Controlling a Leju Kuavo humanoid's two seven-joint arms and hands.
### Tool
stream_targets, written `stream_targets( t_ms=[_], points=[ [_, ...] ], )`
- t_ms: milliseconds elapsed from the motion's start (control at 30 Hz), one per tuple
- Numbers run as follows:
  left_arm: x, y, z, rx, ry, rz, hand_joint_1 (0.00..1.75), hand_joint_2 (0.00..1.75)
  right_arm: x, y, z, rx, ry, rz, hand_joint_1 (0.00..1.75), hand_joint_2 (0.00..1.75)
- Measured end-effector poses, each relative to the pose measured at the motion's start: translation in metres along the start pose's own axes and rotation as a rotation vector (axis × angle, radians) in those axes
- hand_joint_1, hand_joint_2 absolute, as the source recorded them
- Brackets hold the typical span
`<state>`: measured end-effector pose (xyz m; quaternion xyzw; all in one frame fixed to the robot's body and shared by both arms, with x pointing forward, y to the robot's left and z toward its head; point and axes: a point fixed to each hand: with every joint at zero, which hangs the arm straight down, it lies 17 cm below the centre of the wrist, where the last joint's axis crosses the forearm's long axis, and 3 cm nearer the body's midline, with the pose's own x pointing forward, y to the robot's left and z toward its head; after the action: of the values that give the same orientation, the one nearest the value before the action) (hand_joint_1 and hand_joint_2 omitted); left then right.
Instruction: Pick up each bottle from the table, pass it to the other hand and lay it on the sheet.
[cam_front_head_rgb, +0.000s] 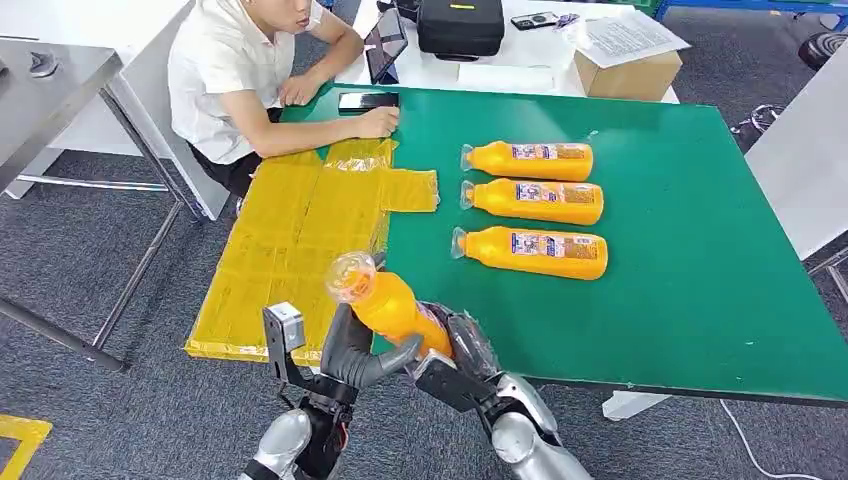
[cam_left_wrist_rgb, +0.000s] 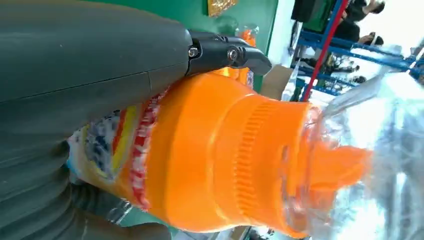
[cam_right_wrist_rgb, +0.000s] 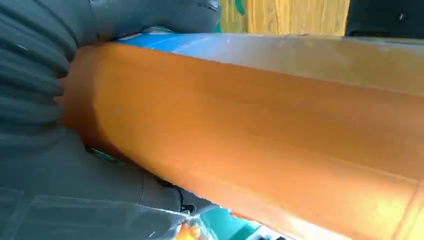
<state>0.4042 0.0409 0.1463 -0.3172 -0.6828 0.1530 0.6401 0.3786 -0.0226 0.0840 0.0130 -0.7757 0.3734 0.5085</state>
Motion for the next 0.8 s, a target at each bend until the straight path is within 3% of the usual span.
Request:
stream_targets(
  t_ms=[167, 233, 267, 300, 367, 400, 500, 800],
  points=[
    [0.007, 0.009, -0.006, 0.066, -0.02, 0.042, 0.0, 1.75, 0.006, 0.006, 0.0, 0.007, -0.017, 0.021, 1.71, 1.75],
    [0.007, 0.014, -0.007, 0.1, -0.017, 0.062, 0.0, 1.75, 0.008, 0.008, -0.001, 0.008, -0.022, 0.03, 1.61, 1.75],
    [0.008, 0.017, -0.008, 0.112, -0.015, 0.072, 0.73, 1.75, 0.009, 0.009, -0.001, 0.006, -0.022, 0.031, 1.48, 1.75],
    [0.007, 0.018, -0.008, 0.116, -0.01, 0.095, 1.75, 1.75, 0.01, 0.01, -0.002, 0.007, -0.024, 0.027, 1.31, 1.75],
    [0.006, 0.013, -0.008, 0.097, 0.006, 0.154, 1.75, 1.75, 0.013, 0.011, -0.004, 0.006, -0.03, 0.017, 0.37, 1.75],
    [0.006, 0.011, -0.009, 0.084, 0.015, 0.188, 1.75, 1.75, 0.014, 0.01, -0.005, 0.005, -0.032, 0.014, 0.23, 1.75],
    [0.008, 0.004, -0.009, 0.04, 0.033, 0.283, 1.75, 1.75, 0.017, 0.01, -0.007, 0.006, -0.049, 0.004, 0.0, 1.75],
    [0.013, 0.006, -0.015, 0.036, 0.03, 0.309, 1.75, 1.75, 0.021, 0.015, -0.007, 0.013, -0.066, -0.016, 0.0, 1.75]
  ],
)
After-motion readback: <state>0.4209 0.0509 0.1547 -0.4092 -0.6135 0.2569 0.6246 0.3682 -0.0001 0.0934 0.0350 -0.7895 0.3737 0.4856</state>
